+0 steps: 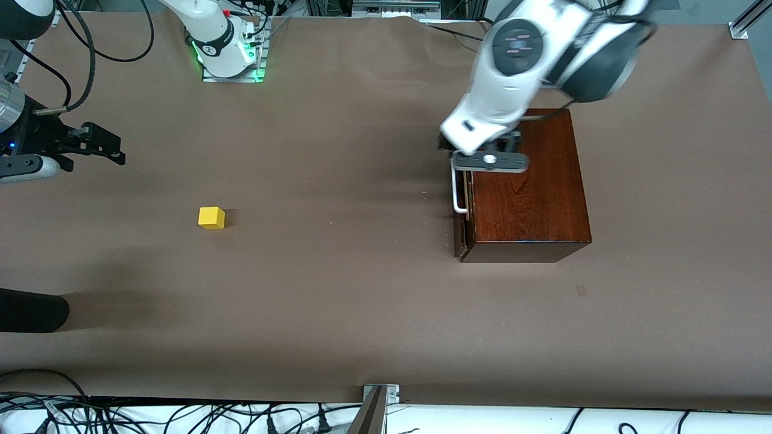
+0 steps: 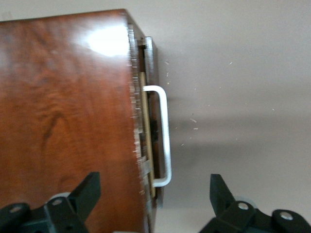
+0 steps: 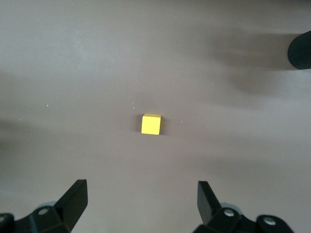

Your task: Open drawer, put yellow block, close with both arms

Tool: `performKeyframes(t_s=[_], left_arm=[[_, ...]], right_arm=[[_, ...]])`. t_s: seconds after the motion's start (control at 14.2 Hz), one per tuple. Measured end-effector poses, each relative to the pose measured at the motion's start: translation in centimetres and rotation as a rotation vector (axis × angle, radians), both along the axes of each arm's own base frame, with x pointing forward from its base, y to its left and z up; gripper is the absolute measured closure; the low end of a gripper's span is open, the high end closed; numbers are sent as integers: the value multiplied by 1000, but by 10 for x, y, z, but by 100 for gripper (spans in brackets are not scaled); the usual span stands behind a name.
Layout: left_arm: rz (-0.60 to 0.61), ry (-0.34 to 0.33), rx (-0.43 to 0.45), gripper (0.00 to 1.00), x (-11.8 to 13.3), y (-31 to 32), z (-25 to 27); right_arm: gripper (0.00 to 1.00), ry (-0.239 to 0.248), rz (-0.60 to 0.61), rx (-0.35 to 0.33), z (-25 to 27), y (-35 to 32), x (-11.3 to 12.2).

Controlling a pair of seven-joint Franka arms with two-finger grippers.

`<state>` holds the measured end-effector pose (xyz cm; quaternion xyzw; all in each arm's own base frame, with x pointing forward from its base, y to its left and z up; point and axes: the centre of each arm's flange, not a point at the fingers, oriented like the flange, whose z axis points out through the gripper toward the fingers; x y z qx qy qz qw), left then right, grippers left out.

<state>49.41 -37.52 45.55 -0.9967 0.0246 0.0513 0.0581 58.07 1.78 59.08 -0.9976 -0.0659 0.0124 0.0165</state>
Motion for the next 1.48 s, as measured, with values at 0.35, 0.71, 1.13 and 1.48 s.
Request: performKeyframes(t_s=[0.35, 0.71, 1.13, 1.48], left_arm=[[-80, -82, 213, 0, -46, -78, -91], [-48, -69, 276, 0, -37, -69, -130], [-29, -47, 301, 0, -36, -57, -147], [-30, -45, 271, 0, -35, -59, -173]], right_arm=[[0, 0, -1, 0, 0, 0, 0], [0, 1, -13, -1, -3, -7, 2], [0, -12, -17, -2, 3, -9, 6], [0, -23, -18, -1, 3, -9, 8]])
